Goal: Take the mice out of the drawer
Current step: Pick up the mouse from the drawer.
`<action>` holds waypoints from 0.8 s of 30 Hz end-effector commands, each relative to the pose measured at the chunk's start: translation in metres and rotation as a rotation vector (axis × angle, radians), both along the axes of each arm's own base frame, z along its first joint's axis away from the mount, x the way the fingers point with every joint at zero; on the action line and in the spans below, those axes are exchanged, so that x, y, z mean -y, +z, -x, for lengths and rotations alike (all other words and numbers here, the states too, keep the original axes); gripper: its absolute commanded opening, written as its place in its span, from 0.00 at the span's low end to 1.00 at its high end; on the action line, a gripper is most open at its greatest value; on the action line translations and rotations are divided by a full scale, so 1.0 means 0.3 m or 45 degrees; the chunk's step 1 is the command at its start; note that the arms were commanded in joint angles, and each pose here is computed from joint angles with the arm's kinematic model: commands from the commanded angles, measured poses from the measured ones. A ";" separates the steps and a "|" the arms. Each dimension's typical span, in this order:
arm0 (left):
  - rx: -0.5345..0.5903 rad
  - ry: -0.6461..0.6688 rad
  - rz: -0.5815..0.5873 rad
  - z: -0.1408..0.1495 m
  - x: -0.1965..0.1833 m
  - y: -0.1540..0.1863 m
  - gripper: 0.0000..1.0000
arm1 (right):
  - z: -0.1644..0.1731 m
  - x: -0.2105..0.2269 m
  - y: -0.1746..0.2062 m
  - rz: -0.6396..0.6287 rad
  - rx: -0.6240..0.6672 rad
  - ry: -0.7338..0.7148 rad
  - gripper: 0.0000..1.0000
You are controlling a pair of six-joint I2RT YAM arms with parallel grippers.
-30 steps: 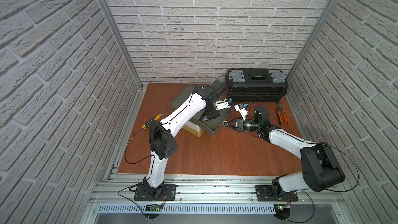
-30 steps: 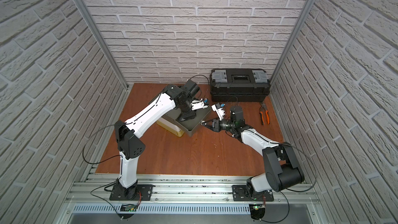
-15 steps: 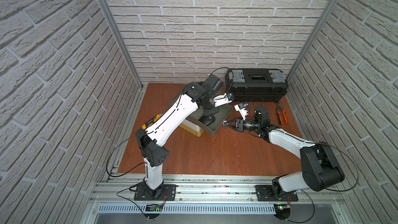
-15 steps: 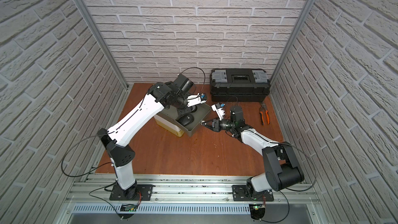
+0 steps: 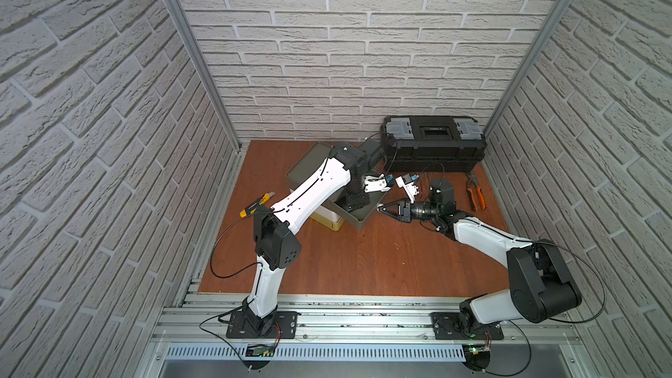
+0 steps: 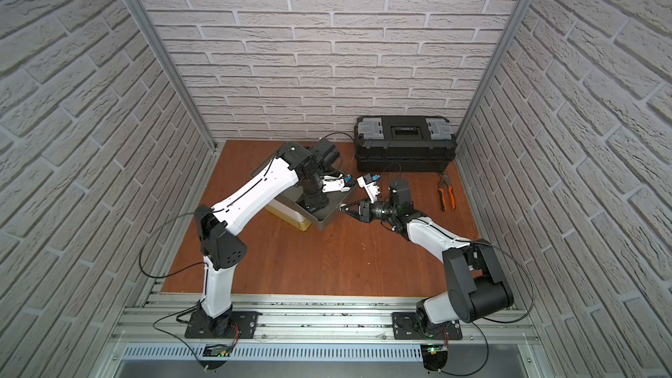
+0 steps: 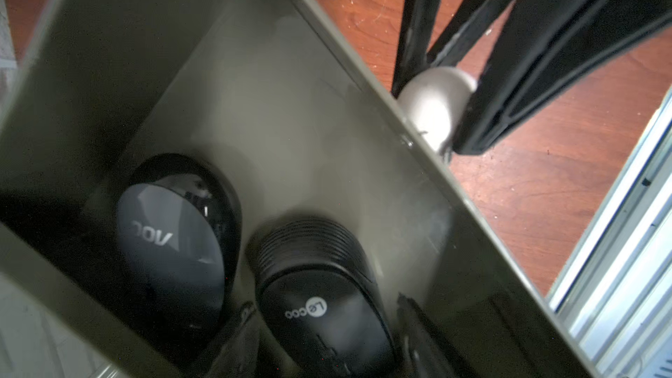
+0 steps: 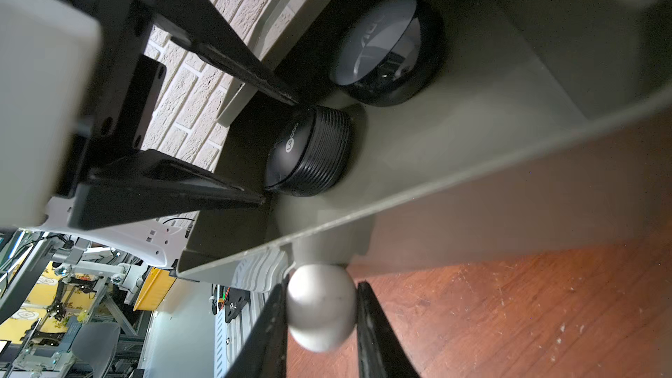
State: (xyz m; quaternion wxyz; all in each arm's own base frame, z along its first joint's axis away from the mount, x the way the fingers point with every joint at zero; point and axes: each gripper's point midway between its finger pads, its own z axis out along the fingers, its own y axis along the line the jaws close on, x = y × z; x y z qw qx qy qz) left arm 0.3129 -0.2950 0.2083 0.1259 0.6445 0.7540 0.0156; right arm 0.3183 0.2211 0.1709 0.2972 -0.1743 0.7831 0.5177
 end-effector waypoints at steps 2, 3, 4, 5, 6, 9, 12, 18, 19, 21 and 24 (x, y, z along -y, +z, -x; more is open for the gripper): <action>-0.052 0.045 -0.059 0.024 -0.040 -0.027 0.66 | 0.046 -0.002 -0.079 0.040 -0.120 0.021 0.05; -0.059 0.060 -0.067 0.021 -0.046 -0.036 0.67 | 0.047 -0.002 -0.081 0.040 -0.120 0.021 0.05; -0.069 0.073 -0.075 0.018 -0.053 -0.044 0.67 | 0.047 -0.002 -0.082 0.040 -0.119 0.020 0.05; -0.079 0.086 -0.083 0.015 -0.059 -0.052 0.68 | 0.049 -0.002 -0.083 0.039 -0.123 0.019 0.06; -0.091 0.096 -0.089 0.015 -0.062 -0.060 0.69 | 0.048 -0.001 -0.086 0.040 -0.124 0.019 0.05; -0.142 0.123 -0.131 0.026 -0.083 -0.092 0.70 | 0.047 -0.001 -0.088 0.041 -0.125 0.019 0.05; -0.176 0.143 -0.169 0.026 -0.098 -0.130 0.71 | 0.047 -0.002 -0.087 0.041 -0.123 0.020 0.05; -0.273 0.170 -0.219 0.028 -0.110 -0.213 0.69 | 0.048 -0.001 -0.091 0.042 -0.126 0.020 0.05; -0.288 0.173 -0.215 0.031 -0.107 -0.218 0.69 | 0.049 -0.002 -0.091 0.042 -0.127 0.021 0.05; -0.319 0.178 -0.208 0.037 -0.104 -0.227 0.67 | 0.048 -0.002 -0.090 0.041 -0.124 0.021 0.06; -0.343 0.179 -0.209 0.040 -0.101 -0.241 0.62 | 0.048 -0.002 -0.091 0.042 -0.125 0.021 0.06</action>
